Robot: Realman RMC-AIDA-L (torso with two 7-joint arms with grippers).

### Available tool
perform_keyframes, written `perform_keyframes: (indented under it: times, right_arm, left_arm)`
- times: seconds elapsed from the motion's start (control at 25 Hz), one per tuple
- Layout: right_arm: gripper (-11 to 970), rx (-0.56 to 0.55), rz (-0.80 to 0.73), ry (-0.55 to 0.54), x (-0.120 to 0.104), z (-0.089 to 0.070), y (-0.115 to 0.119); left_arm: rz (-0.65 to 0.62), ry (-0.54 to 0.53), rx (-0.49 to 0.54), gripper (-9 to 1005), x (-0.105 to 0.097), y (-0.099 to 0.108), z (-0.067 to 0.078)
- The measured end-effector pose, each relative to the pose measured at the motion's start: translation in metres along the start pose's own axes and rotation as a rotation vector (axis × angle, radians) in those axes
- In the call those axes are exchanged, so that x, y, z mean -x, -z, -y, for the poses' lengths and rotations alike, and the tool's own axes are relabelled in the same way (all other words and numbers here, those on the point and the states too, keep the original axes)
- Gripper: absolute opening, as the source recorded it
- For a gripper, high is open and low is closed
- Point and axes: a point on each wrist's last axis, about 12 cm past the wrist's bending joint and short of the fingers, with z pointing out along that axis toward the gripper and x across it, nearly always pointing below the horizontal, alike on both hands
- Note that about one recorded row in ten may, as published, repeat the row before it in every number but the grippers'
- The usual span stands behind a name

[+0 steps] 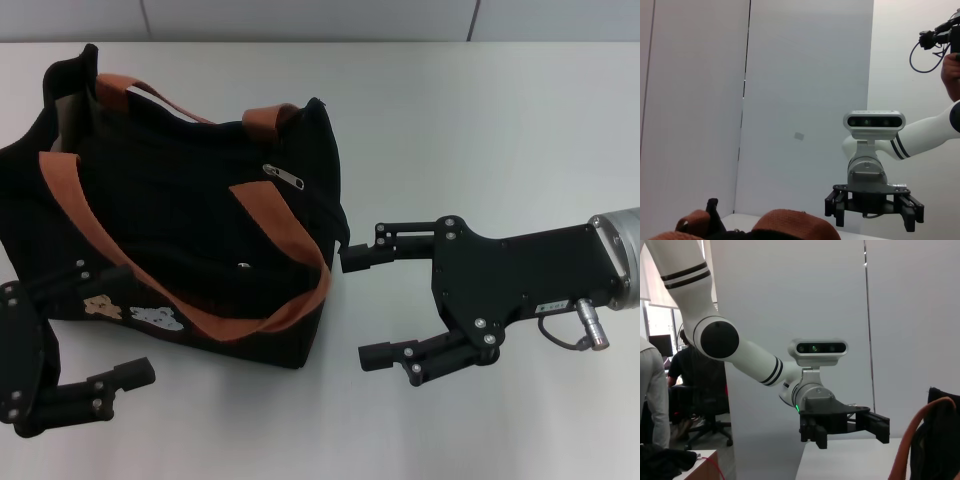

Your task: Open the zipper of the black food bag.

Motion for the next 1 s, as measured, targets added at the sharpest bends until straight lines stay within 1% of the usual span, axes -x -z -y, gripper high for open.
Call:
perform_keyframes:
  times: [0.48,1.0]
  right_arm:
    - [839,-0.014,0.004,-0.011,-0.002,0.002,-0.002]
    - [838,-0.022,0.008,-0.022,-0.005,0.000,-0.002]
  left_arm:
    - [-0.002,0.004,-0.015,832,0.000,-0.004,-0.001]
    - [-0.018,0.010,-0.053,832,-0.001,-0.012,-0.004]
